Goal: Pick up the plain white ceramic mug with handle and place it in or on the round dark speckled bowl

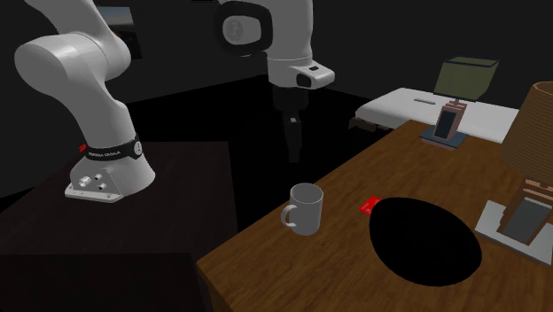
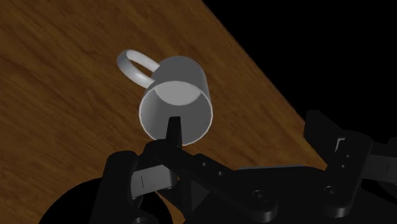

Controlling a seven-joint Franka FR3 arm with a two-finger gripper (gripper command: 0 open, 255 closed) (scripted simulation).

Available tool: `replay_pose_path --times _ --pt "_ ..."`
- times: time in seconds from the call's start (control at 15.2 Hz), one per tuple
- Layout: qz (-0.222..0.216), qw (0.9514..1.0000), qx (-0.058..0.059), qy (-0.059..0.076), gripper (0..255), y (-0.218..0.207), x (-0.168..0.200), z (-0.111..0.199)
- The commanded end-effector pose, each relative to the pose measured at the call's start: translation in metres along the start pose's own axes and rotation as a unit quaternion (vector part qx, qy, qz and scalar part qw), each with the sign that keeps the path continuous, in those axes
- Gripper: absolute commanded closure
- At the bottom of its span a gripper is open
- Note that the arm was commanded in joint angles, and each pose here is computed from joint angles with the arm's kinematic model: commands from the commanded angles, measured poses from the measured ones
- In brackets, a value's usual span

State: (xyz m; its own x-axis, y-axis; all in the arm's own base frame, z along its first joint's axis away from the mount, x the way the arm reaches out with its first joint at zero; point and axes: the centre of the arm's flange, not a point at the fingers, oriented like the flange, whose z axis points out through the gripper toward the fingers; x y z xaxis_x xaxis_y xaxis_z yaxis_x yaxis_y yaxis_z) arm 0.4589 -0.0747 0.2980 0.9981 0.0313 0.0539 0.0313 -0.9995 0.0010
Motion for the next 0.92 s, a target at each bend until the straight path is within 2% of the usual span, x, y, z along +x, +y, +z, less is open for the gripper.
replay_pose_path --times 0.0,0.2,0.66,0.86 --pt "-0.002 1.0 -0.001 0.002 0 0.007 0.01 0.024" --pt "-0.004 1.0 -0.001 0.003 0 0.016 0.024 0.056" --pt "-0.004 1.0 -0.001 0.003 0 0.016 0.024 0.093" --pt "-0.004 1.0 -0.001 0.003 0 0.016 0.024 0.096"
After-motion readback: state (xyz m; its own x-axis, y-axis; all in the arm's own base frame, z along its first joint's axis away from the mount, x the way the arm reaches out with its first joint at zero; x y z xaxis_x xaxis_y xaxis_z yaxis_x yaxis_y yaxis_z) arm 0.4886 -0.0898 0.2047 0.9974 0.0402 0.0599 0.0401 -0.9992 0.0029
